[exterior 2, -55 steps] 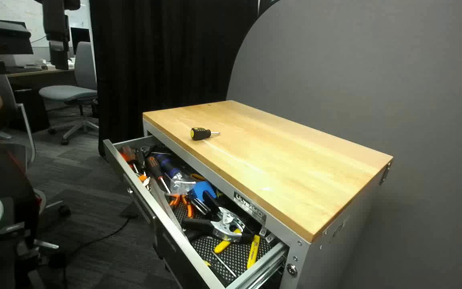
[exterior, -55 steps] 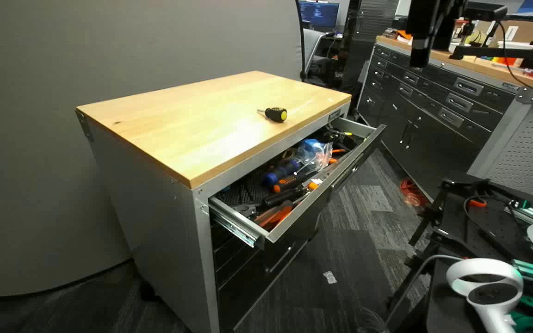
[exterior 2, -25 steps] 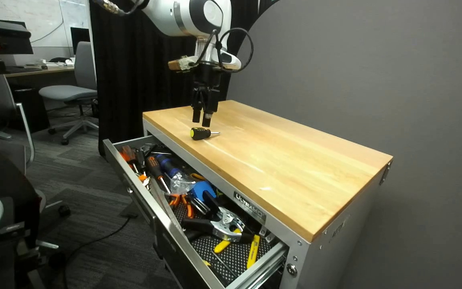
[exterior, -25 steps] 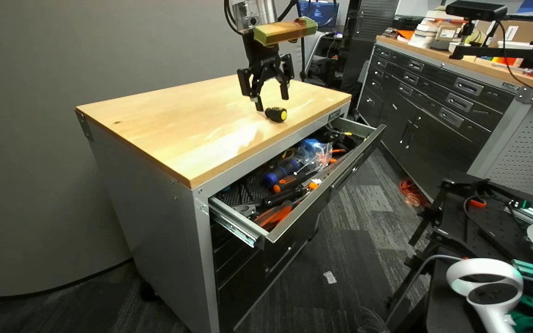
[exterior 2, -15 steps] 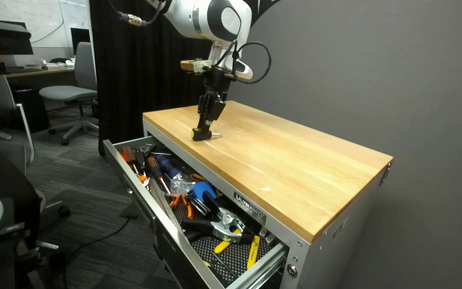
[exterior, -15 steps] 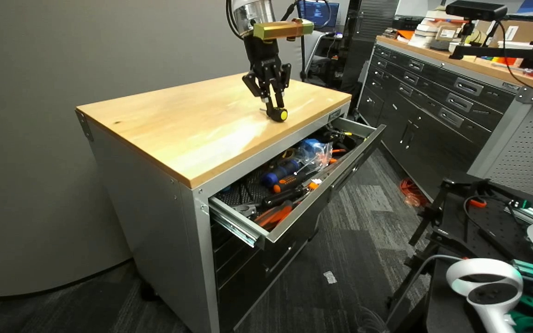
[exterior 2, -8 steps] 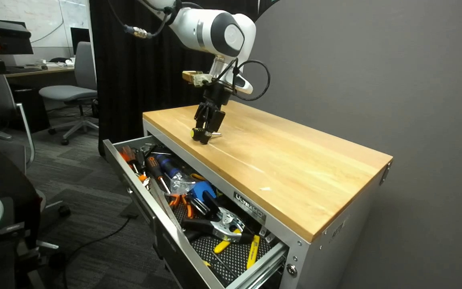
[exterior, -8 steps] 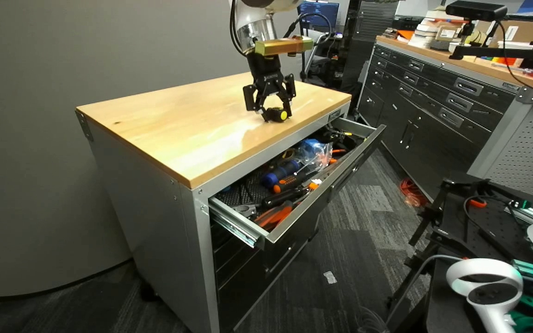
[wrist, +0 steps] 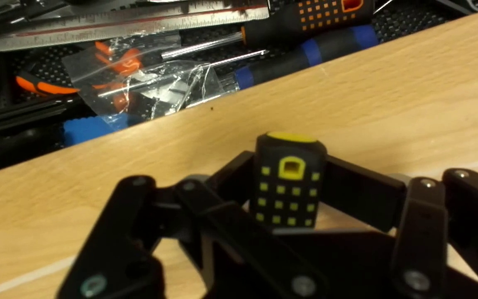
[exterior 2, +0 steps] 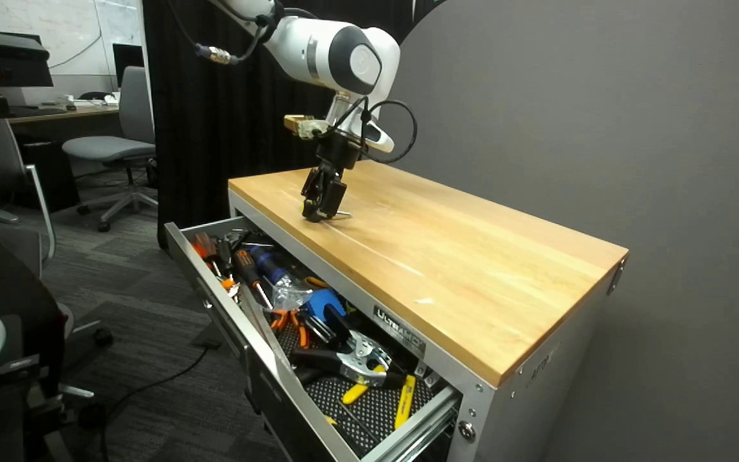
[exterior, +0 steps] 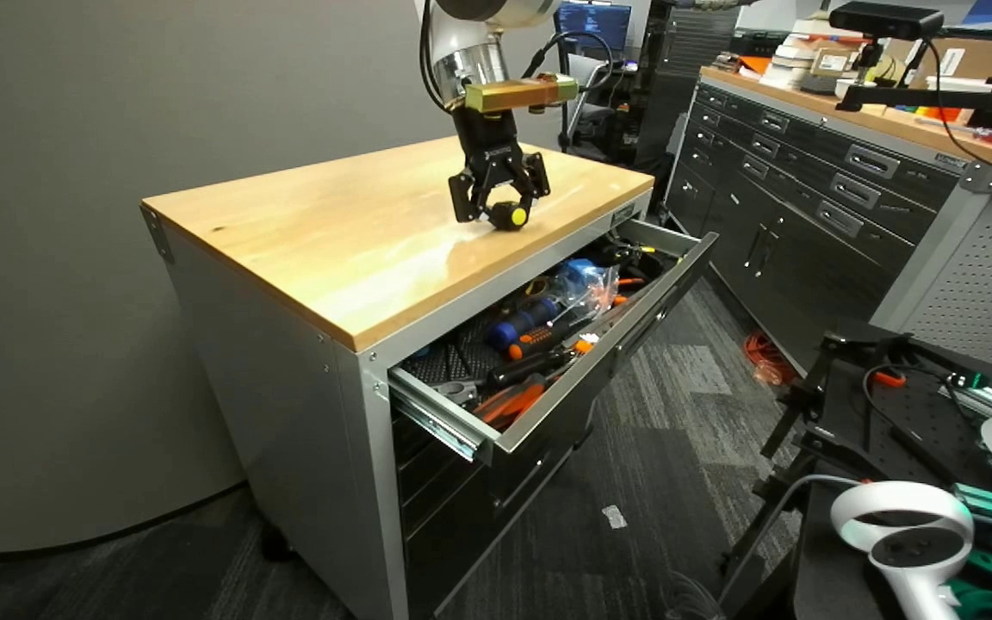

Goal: Put the screwdriver in the drawer then close the drawer

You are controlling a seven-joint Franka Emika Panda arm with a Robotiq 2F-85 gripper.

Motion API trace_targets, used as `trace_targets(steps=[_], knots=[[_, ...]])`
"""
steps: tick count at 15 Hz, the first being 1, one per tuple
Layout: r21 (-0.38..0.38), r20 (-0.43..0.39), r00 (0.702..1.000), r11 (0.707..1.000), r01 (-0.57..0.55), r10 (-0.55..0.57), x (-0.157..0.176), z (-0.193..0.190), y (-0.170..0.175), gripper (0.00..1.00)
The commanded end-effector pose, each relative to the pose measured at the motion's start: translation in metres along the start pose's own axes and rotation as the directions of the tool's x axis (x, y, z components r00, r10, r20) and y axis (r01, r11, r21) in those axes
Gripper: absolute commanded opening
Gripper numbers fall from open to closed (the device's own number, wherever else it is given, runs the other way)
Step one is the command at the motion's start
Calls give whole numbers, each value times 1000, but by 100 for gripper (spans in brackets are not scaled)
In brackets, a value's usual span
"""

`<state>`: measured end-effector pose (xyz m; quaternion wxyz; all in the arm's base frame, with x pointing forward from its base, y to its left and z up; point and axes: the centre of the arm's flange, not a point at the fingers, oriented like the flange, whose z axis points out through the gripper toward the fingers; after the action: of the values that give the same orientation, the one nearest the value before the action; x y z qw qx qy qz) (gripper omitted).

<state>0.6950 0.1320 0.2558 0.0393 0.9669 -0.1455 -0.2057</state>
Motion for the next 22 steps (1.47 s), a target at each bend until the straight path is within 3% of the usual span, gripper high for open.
trace_targets(steps=[1,7,11,12,14,18,22], knots=[[-33,-8,998,997,-67,67,-34,9,-5,16],[-156,-4,988,976,-151,153,-103,26,19,16],[-210,22,981,960,-184,193,-125,50,18,16],[-198,21,976,958,-209,218,-127,54,16,64],[-171,-4,966,952,-255,258,-126,62,8,72],[-91,-15,952,947,-307,307,-123,81,-8,99],[-92,64,956,955,-281,287,-132,90,13,100]])
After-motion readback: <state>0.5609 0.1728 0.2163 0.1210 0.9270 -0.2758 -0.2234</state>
